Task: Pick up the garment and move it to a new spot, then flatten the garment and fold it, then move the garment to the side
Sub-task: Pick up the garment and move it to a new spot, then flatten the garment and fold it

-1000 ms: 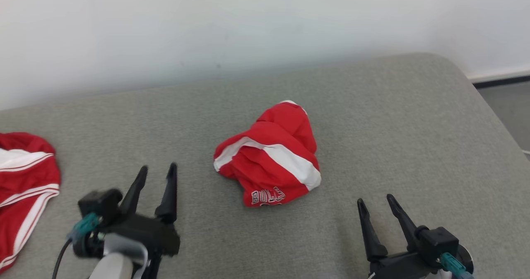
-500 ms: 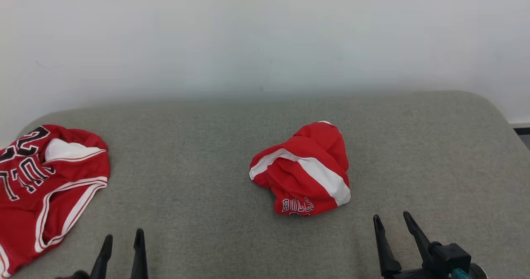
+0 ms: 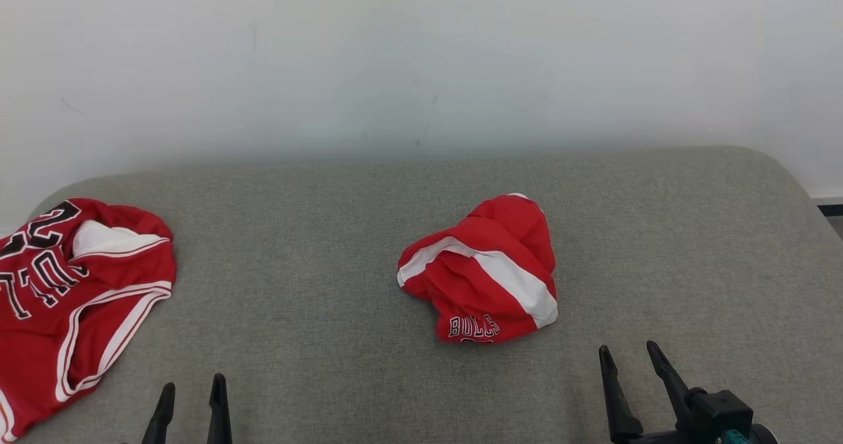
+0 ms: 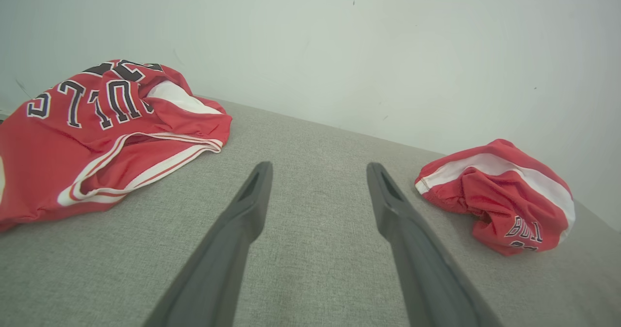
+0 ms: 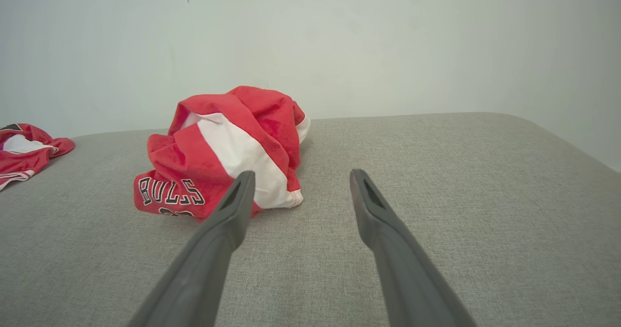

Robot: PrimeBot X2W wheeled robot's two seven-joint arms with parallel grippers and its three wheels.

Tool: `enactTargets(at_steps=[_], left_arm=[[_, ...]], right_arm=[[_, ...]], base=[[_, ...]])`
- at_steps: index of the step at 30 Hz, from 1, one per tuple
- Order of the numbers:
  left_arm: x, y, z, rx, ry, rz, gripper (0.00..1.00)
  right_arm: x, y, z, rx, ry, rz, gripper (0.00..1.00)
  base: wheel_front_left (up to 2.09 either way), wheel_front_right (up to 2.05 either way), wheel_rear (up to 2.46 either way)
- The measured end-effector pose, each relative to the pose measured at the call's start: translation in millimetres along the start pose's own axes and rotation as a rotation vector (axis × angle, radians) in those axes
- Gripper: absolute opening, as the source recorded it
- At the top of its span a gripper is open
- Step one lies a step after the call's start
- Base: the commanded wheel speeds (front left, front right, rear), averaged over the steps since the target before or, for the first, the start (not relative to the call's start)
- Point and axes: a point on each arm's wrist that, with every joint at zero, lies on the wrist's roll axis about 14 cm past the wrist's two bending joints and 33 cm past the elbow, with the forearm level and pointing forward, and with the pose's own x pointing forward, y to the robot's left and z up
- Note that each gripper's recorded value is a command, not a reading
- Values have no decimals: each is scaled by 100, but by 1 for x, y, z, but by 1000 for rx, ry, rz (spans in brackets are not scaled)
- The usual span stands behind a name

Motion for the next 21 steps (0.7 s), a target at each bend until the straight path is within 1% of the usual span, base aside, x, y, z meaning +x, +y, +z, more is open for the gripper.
enactTargets(at_steps=[21], left_arm=[[4, -5, -15, -15, 42, -11, 100]], right_arm=[[3, 1, -4, 5, 12, 3, 100]], base=[[0, 0, 0]])
